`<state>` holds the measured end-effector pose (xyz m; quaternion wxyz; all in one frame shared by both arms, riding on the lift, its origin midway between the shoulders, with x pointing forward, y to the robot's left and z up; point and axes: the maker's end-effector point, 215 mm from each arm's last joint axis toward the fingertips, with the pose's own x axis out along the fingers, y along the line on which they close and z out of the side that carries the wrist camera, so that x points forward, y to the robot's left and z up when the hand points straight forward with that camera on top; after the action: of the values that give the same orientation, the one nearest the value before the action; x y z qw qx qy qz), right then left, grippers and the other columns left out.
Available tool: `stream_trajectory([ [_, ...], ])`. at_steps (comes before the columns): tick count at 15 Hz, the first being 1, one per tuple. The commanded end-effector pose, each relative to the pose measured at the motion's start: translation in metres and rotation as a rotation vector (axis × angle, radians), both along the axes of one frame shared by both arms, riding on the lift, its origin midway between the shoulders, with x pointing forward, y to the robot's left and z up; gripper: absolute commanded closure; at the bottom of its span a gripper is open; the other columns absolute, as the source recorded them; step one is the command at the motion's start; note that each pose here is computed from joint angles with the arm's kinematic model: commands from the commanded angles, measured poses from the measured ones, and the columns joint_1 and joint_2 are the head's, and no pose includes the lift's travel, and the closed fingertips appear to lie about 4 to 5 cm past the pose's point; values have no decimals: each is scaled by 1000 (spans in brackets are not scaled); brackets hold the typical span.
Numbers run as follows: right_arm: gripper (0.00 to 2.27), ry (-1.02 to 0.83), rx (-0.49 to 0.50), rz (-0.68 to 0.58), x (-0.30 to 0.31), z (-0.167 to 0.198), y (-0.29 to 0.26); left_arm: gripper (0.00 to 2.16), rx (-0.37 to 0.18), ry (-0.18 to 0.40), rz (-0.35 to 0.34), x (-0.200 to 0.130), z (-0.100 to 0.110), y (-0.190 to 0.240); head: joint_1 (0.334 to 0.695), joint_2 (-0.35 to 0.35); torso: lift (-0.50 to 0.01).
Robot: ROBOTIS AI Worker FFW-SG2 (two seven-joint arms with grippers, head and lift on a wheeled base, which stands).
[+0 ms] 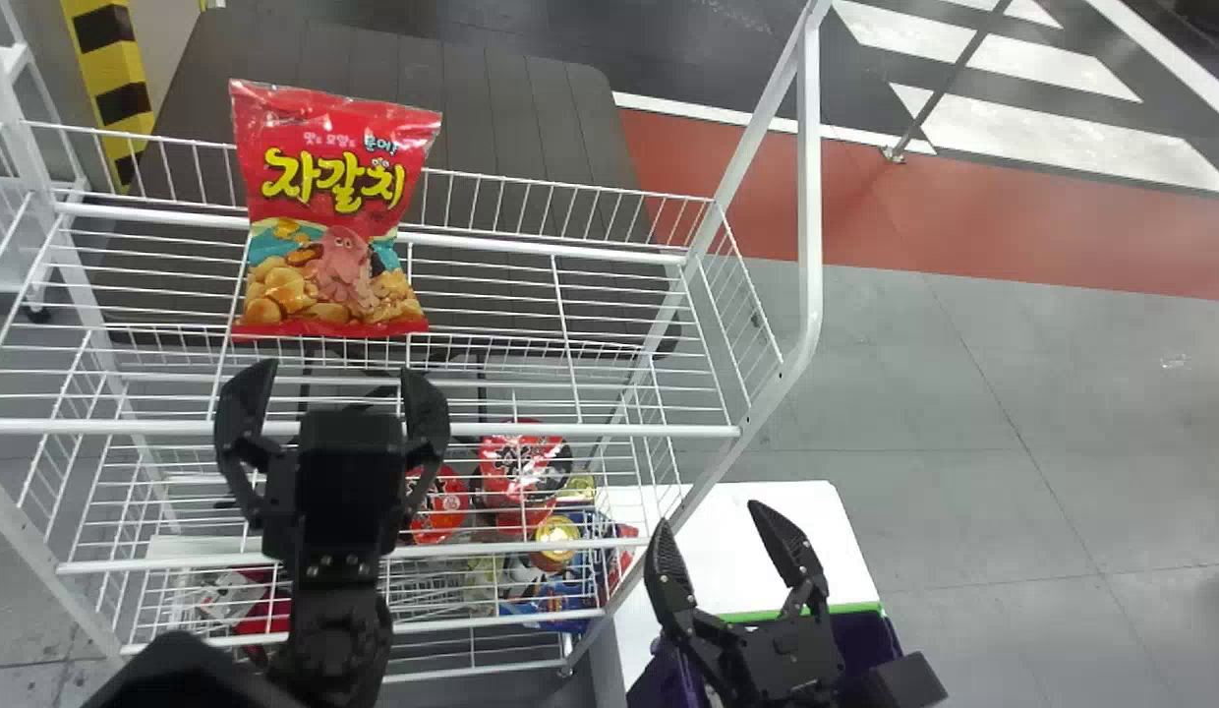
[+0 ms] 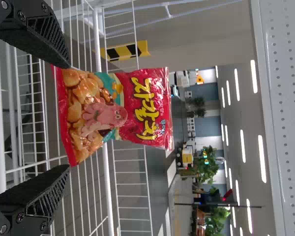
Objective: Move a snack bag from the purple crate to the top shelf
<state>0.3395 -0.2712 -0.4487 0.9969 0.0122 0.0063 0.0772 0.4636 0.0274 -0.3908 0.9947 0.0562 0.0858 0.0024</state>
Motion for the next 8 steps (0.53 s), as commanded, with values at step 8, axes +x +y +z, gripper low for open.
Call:
stream_trajectory([
  [8, 130, 32, -1, 9, -3, -12, 5, 103, 106, 61, 62, 58, -24, -23, 695, -333, 0],
])
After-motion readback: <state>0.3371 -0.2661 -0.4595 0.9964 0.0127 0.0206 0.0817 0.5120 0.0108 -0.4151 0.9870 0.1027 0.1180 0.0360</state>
